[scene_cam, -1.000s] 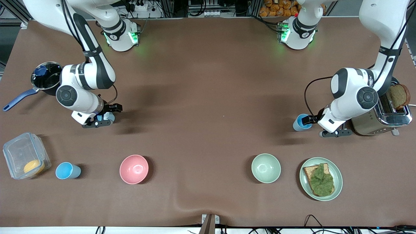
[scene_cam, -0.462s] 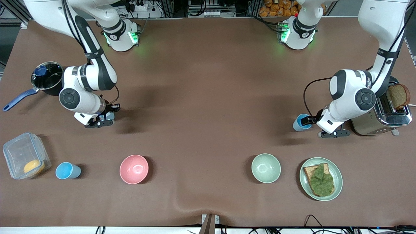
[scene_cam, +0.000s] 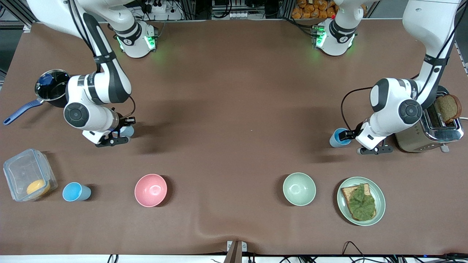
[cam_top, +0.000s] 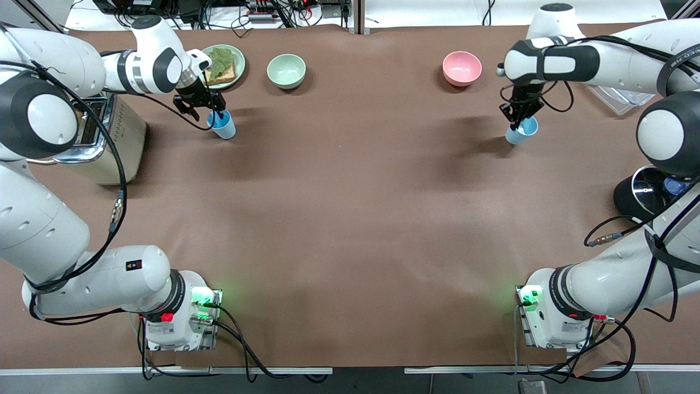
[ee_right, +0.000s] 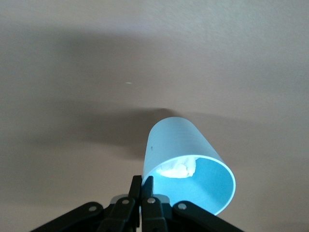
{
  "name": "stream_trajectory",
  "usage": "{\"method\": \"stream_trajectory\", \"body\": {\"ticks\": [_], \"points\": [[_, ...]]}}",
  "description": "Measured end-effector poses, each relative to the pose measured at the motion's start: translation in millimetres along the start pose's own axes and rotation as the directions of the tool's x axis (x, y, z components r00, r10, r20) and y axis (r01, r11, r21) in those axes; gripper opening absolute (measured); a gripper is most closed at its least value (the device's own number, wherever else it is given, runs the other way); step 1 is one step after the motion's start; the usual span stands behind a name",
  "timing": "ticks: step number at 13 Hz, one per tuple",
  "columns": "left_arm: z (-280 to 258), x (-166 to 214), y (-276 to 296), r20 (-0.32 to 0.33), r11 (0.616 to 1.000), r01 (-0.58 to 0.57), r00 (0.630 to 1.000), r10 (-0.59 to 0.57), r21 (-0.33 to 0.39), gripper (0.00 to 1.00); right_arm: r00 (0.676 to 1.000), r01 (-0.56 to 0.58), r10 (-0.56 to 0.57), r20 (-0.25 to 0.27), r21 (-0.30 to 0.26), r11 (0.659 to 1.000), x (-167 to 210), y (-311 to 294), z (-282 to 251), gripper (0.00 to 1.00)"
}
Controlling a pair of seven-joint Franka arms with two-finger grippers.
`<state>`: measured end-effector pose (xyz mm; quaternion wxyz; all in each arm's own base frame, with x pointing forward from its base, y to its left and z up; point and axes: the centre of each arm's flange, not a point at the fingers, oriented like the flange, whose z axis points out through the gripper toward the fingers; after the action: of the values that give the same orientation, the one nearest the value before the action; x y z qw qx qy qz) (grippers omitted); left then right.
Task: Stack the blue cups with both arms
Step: 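Lift the blue cup off the table with the right gripper, then place the cup mid-table with the right gripper while the left gripper lifts another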
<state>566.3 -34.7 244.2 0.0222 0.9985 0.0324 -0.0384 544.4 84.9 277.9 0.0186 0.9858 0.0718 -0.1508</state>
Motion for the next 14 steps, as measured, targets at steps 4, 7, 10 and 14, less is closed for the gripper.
{"method": "stream_trajectory", "body": {"ticks": [4,7,10,14], "points": [[2.2,-1.7,-0.7,0.005,1.000,0.001,1.000,-0.001,0.000,0.32,0.997,-0.064,0.066,-0.035,0.054,0.997,3.7,-126.7,-43.9,0.03],[2.2,-1.8,-0.6,0.005,1.000,0.001,1.000,-0.001,0.000,0.03,0.989,-0.140,0.145,-0.039,0.105,0.985,7.7,-229.2,-47.3,0.03],[1.5,-1.4,0.1,0.001,1.000,0.000,1.000,0.000,0.000,0.03,0.978,-0.197,0.203,-0.043,0.112,0.974,21.7,-302.0,-32.5,0.03],[-11.7,3.0,5.0,-0.026,1.000,-0.008,1.000,0.008,-0.002,0.03,0.974,-0.218,0.224,-0.014,0.169,0.961,38.1,-351.7,-5.3,0.03]]}}
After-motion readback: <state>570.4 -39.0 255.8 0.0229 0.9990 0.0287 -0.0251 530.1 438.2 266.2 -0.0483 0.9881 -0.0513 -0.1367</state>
